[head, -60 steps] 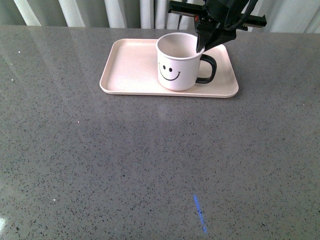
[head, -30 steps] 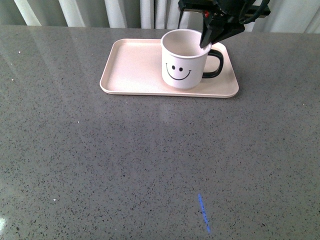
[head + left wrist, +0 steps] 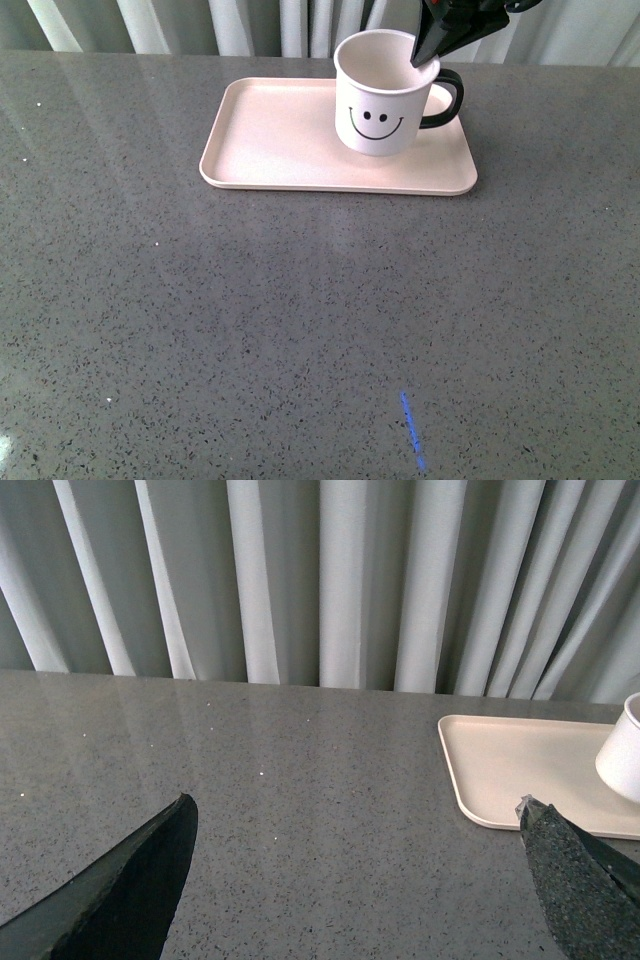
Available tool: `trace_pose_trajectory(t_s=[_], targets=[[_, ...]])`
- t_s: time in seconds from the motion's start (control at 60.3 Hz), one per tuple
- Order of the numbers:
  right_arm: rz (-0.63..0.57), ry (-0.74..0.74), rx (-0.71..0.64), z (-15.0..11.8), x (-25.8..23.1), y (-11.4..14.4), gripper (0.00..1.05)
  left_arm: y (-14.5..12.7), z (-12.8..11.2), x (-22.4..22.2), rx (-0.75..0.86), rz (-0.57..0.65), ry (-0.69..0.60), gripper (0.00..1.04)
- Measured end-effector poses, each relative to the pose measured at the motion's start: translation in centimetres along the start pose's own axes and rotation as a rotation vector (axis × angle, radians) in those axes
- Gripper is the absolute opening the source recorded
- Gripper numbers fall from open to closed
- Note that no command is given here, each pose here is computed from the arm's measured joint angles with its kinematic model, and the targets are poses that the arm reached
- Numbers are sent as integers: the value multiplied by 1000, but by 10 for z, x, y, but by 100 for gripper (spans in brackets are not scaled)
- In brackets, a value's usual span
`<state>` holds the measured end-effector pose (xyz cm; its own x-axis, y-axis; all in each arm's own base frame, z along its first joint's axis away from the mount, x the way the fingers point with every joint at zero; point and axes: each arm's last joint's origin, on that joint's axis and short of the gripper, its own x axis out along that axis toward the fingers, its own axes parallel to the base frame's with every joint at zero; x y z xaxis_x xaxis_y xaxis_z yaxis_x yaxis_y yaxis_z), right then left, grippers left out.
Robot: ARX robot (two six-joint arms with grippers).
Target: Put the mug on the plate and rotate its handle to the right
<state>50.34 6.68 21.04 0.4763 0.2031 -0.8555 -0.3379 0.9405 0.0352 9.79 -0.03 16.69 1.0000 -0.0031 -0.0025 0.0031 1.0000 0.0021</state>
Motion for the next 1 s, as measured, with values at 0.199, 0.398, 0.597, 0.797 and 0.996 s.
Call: trace_pose_trajectory(t_s=[0.199, 0.398, 0.597, 0.797, 0.996], targets=[[0, -4, -6, 4, 7, -1, 2, 0, 0, 0, 0, 0, 0, 96], [17, 27, -9, 3, 20, 2, 2, 0, 0, 0, 0, 0, 0, 96], [22, 45, -13, 8, 32, 1, 2, 0, 0, 0, 0, 0, 0, 96], [26, 53, -18, 14, 41, -2, 2, 0, 0, 0, 0, 0, 0, 96], [29, 58, -27, 17, 44, -4, 2, 0, 0, 0, 0, 0, 0, 96]])
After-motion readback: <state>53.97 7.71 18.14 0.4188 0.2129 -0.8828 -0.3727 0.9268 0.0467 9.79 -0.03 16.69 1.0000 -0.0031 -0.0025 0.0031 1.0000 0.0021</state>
